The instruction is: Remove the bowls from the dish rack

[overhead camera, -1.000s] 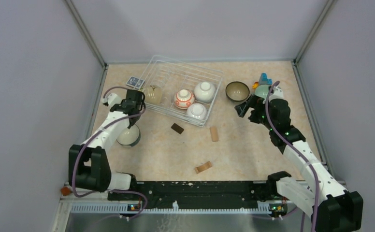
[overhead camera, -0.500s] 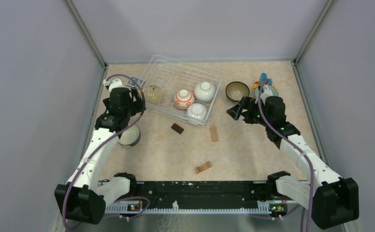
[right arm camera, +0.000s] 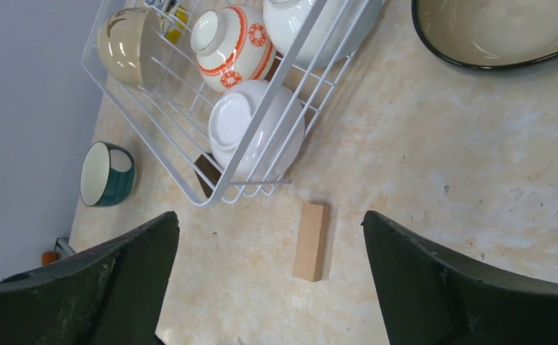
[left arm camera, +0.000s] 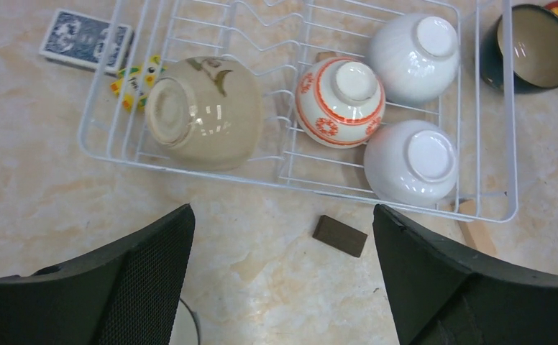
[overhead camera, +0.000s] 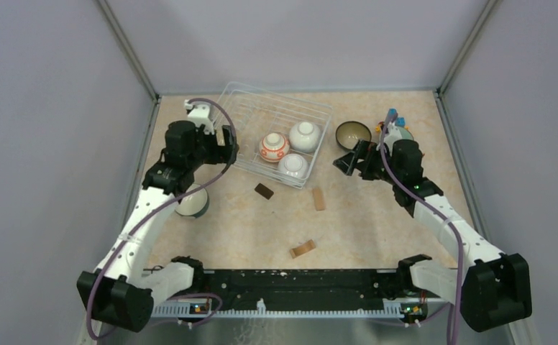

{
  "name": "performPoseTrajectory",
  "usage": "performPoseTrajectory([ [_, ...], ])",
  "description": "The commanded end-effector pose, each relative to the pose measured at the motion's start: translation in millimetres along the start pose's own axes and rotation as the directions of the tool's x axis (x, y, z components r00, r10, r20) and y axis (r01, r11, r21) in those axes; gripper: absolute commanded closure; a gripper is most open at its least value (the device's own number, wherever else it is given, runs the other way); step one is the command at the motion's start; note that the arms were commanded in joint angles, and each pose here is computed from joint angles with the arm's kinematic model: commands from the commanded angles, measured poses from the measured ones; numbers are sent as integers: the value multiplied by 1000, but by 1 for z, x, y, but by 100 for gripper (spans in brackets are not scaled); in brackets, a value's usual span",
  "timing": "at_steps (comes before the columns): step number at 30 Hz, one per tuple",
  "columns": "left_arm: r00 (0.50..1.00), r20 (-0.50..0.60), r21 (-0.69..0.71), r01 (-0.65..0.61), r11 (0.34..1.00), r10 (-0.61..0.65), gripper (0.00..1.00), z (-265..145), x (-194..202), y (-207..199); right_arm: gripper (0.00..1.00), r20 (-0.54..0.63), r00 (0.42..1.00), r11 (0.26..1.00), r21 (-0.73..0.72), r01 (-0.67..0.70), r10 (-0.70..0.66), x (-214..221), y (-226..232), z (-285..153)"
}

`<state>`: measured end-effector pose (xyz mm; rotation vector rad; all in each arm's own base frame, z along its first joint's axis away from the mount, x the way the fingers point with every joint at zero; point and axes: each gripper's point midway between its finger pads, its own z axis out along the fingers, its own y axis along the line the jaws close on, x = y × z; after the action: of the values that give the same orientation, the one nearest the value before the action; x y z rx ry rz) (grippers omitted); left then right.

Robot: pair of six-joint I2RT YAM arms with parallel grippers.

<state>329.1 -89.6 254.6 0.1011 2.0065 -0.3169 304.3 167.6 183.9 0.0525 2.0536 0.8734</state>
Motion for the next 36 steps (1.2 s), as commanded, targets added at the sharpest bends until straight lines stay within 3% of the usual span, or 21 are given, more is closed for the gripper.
performPoseTrajectory([
  [1, 995, 36, 1, -92, 996, 92, 3, 16, -20, -31, 2, 54, 998, 997, -63, 37, -34, -23, 20, 5],
  [8, 969, -25, -263, -243, 934, 245, 1, 48, -19, -28, 2, 43, 998, 997, -63, 50, -47, -22, 20, 5],
  [16, 965, -61, -482, -253, 839, 256, 1, 82, -16, 1, 2, 55, 996, 996, -48, 73, -70, -24, 19, 0],
  [19, 958, -90, -512, -278, 813, 271, 1, 97, -10, 8, 2, 57, 996, 996, -49, 75, -72, -24, 19, 0],
  [24, 966, -120, -475, -259, 841, 229, 1, 123, -3, 11, 2, 52, 996, 995, -58, 77, -74, -23, 20, 0],
  [36, 955, -217, -479, -284, 831, 201, 1, 145, 20, 30, 2, 47, 996, 996, -54, 74, -71, -21, 18, 1],
])
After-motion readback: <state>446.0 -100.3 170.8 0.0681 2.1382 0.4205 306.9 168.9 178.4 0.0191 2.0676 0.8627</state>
